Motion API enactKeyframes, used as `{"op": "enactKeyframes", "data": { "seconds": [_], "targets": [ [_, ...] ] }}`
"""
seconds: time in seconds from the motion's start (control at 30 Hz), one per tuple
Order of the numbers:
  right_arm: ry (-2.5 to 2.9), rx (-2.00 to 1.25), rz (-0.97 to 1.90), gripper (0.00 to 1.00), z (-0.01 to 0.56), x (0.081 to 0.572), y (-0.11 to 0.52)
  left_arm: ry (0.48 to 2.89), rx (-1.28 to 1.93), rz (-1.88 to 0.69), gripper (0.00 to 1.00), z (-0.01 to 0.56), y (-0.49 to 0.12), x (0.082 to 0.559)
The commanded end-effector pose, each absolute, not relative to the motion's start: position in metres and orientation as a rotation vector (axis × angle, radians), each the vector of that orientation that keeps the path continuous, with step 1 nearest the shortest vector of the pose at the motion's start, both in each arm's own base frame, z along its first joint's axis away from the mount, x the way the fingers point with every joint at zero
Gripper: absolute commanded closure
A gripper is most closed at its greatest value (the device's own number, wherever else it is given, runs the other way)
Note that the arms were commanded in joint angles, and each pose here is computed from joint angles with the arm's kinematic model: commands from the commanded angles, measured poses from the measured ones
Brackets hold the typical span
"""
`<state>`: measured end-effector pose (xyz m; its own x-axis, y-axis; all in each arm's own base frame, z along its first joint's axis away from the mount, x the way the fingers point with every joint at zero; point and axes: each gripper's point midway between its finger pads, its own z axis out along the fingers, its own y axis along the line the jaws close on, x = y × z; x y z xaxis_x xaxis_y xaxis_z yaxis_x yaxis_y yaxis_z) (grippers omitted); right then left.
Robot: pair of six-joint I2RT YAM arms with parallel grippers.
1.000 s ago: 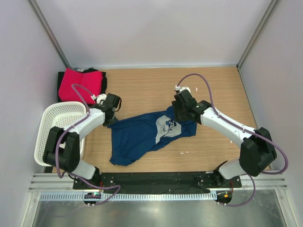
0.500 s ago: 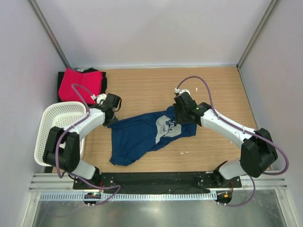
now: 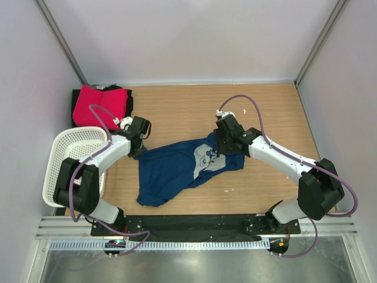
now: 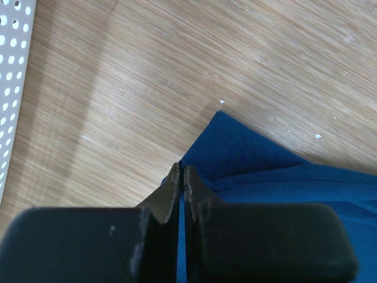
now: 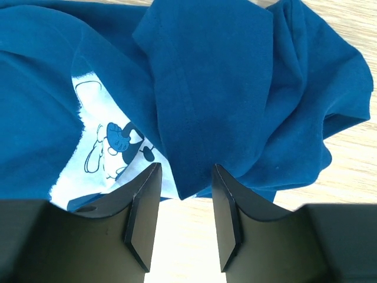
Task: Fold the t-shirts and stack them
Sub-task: Flatten the tshirt out
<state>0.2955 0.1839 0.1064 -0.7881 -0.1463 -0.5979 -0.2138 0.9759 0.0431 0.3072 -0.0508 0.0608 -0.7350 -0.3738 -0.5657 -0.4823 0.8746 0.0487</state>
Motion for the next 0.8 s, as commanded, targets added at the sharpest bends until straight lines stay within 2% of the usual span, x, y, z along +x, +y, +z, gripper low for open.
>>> {"op": "enactKeyframes", "data": {
  "seconds": [0.0,0.13,0.27,0.4,0.6,0.77],
  "targets": [
    [2.472,-0.235,0.177,0.55,0.108,0.298,0.190,2.437,-0.624,0.230,1.00,0.070,-0.051,0.319],
    [2.477,-0.234,0.138,0.63,0.104,0.300,0.186,2.436,-0.620,0.228,1.00,0.071,-0.052,0.320],
    [2.461,-0.226,0.094,0.77,0.109,0.304,0.180,2.430,-0.620,0.230,1.00,0.073,-0.051,0.320],
    [2.449,-0.218,0.068,0.99,0.117,0.307,0.177,2.423,-0.619,0.227,1.00,0.075,-0.052,0.321],
    [2.354,-0.182,0.020,0.99,0.163,0.319,0.169,2.391,-0.568,0.224,1.00,0.104,-0.051,0.330],
    [2.182,-0.131,-0.015,0.99,0.243,0.341,0.159,2.226,-0.486,0.111,1.00,0.188,-0.056,0.351]
  ]
}}
